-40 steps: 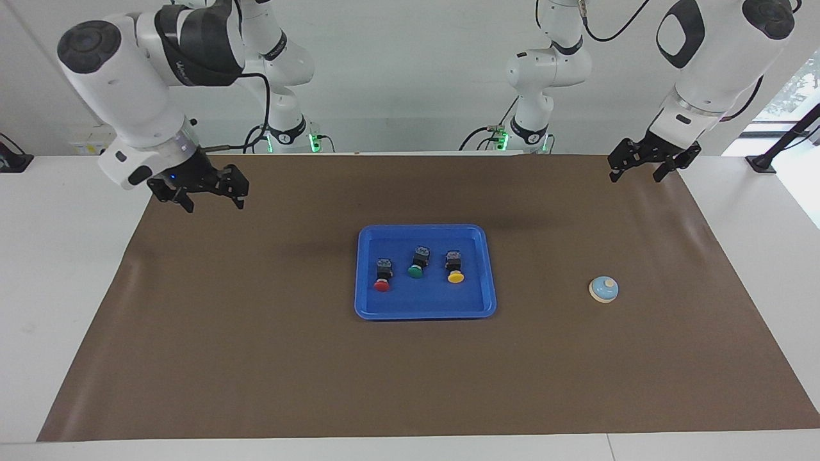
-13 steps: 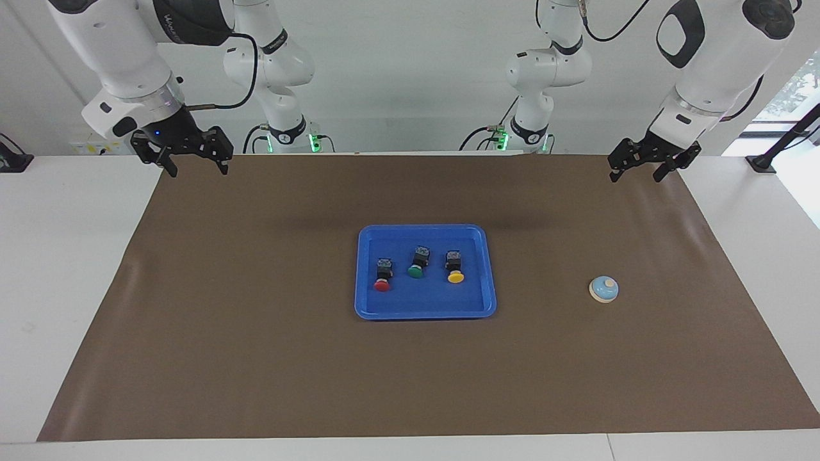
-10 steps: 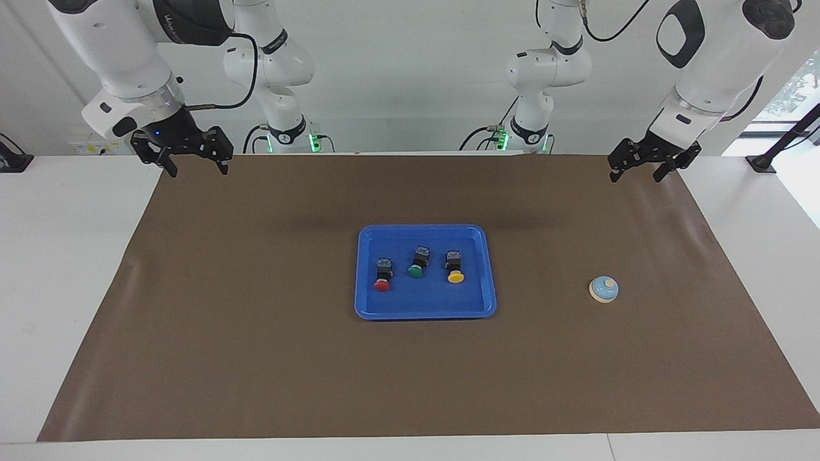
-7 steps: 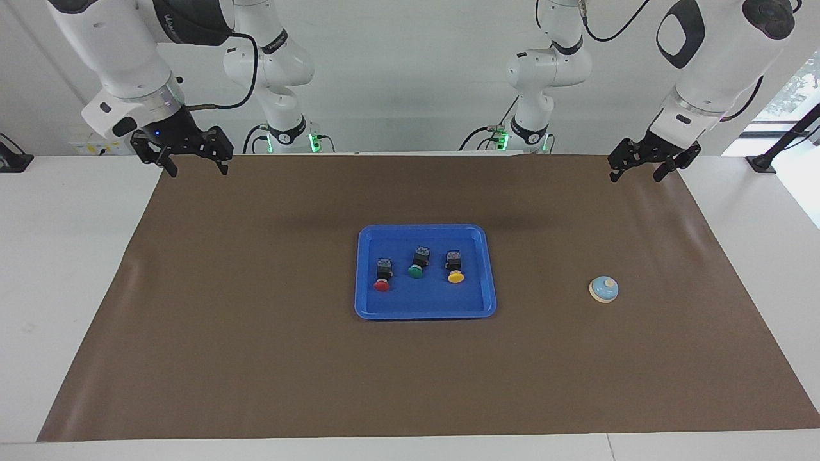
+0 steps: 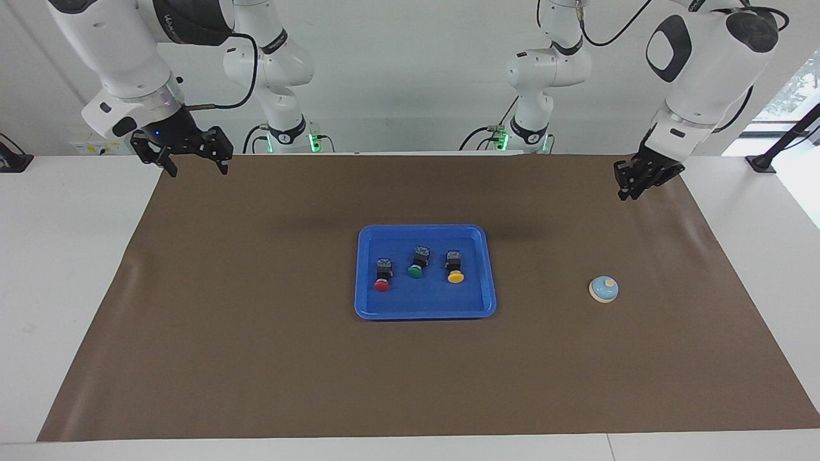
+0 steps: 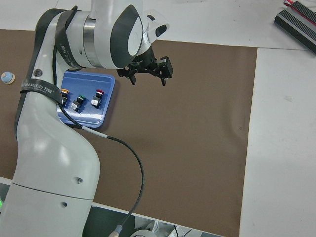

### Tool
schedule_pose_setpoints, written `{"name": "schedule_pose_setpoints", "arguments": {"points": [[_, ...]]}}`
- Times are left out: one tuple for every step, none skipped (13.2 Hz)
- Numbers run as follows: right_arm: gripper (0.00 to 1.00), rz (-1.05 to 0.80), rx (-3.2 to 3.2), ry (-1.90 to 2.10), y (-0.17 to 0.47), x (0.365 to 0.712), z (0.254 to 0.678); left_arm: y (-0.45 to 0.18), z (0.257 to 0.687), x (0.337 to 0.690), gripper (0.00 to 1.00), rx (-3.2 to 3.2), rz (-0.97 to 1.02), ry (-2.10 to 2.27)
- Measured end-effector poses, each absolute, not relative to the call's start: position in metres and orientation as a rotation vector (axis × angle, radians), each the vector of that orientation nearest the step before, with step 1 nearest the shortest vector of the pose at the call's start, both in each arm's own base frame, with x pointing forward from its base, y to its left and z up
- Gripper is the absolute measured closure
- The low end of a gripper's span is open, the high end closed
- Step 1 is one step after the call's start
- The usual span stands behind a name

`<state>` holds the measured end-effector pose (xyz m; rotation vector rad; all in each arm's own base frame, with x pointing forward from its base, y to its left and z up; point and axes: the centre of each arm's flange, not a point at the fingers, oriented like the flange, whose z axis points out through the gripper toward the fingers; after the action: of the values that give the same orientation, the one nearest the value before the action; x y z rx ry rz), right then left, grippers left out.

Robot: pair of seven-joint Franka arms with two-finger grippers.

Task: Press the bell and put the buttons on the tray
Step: 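Move the left gripper over the bell and press it down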

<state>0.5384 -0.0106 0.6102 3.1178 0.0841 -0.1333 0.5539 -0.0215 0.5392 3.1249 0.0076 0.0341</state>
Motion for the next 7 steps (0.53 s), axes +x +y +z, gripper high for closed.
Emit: {"name": "schedule_pose_setpoints", "arguments": {"points": [[0.00, -0.133, 3.118, 0.084, -0.011, 0.538, 0.610, -0.021, 0.519, 0.567, 0.99, 3.123, 0.049, 0.009], [0.00, -0.133, 3.118, 0.084, -0.011, 0.538, 0.610, -0.019, 0.496, 0.581, 0.99, 3.120, 0.068, 0.010], [0.00, -0.133, 3.118, 0.084, -0.011, 0.538, 0.610, -0.017, 0.472, 0.595, 0.99, 3.117, 0.088, 0.011], [0.00, -0.133, 3.118, 0.084, -0.011, 0.538, 0.610, -0.015, 0.448, 0.607, 0.99, 3.115, 0.106, 0.015], [0.00, -0.133, 3.118, 0.084, -0.011, 0.538, 0.610, -0.011, 0.428, 0.616, 0.99, 3.114, 0.117, 0.025], [0.00, -0.133, 3.118, 0.084, -0.011, 0.538, 0.610, -0.004, 0.414, 0.621, 0.99, 3.114, 0.114, 0.040], [0.00, -0.133, 3.118, 0.084, -0.011, 0.538, 0.610, 0.003, 0.404, 0.624, 0.99, 3.114, 0.108, 0.051]]}}
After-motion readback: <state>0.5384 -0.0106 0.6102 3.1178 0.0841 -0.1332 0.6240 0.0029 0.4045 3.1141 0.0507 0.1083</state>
